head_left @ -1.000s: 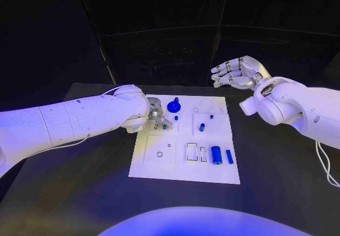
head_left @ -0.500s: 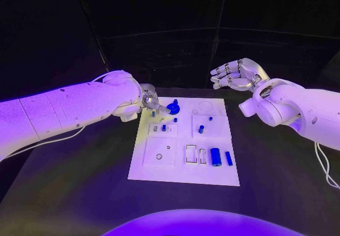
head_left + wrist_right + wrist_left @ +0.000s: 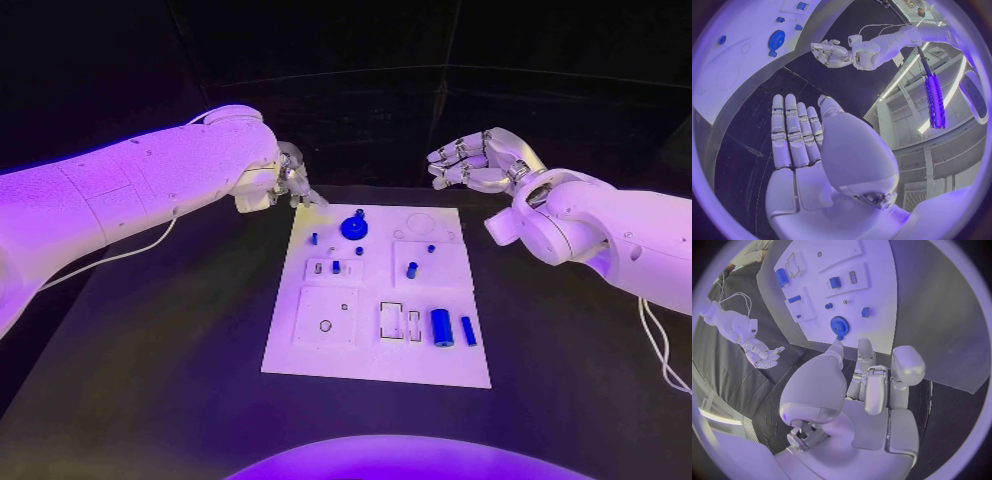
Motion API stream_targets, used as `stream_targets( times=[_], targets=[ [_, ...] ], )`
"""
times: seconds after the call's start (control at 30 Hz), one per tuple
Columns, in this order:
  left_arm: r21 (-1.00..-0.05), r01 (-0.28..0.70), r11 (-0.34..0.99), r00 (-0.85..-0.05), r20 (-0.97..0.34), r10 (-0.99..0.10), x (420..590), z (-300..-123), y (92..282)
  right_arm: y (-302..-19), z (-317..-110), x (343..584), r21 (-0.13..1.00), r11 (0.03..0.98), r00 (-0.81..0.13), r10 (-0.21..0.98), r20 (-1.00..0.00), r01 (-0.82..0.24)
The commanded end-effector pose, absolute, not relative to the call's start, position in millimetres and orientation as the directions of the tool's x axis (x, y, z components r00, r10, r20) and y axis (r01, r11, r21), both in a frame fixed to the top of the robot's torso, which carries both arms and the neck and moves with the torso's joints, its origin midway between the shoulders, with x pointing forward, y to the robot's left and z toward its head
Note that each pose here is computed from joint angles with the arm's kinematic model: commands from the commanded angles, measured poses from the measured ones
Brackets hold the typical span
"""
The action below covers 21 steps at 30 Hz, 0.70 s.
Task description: Assemble the parts on the task board
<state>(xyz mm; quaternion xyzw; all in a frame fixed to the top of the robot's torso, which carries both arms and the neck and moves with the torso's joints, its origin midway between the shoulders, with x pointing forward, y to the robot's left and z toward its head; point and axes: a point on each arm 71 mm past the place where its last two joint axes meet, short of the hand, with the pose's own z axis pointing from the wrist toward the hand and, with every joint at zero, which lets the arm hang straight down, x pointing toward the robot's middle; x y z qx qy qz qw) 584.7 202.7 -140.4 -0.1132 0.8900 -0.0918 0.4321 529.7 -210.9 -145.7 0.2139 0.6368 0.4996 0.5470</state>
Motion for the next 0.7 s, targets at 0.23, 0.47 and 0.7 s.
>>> stream_targets(
  times=[0.23, 0.47, 0.7],
  targets=[
    [-0.231, -0.105, 0.967, -0.688, -0.686, -0.238, 592.7, -157.2, 202.3, -207.1, -144.4, 530.2, 0.872, 0.399, -0.322, 0.816, -0.479, -0.284],
    [-0.223, -0.105, 0.969, -0.693, -0.682, -0.233, 594.7, -170.8, 199.4, -206.4, -144.4, 530.2, 0.872, 0.398, -0.323, 0.817, -0.479, -0.285],
    [-0.197, -0.086, 0.977, -0.694, -0.692, -0.201, 594.8, -179.0, 196.9, -206.3, -144.6, 530.2, 0.872, 0.399, -0.323, 0.816, -0.479, -0.283]
  ],
)
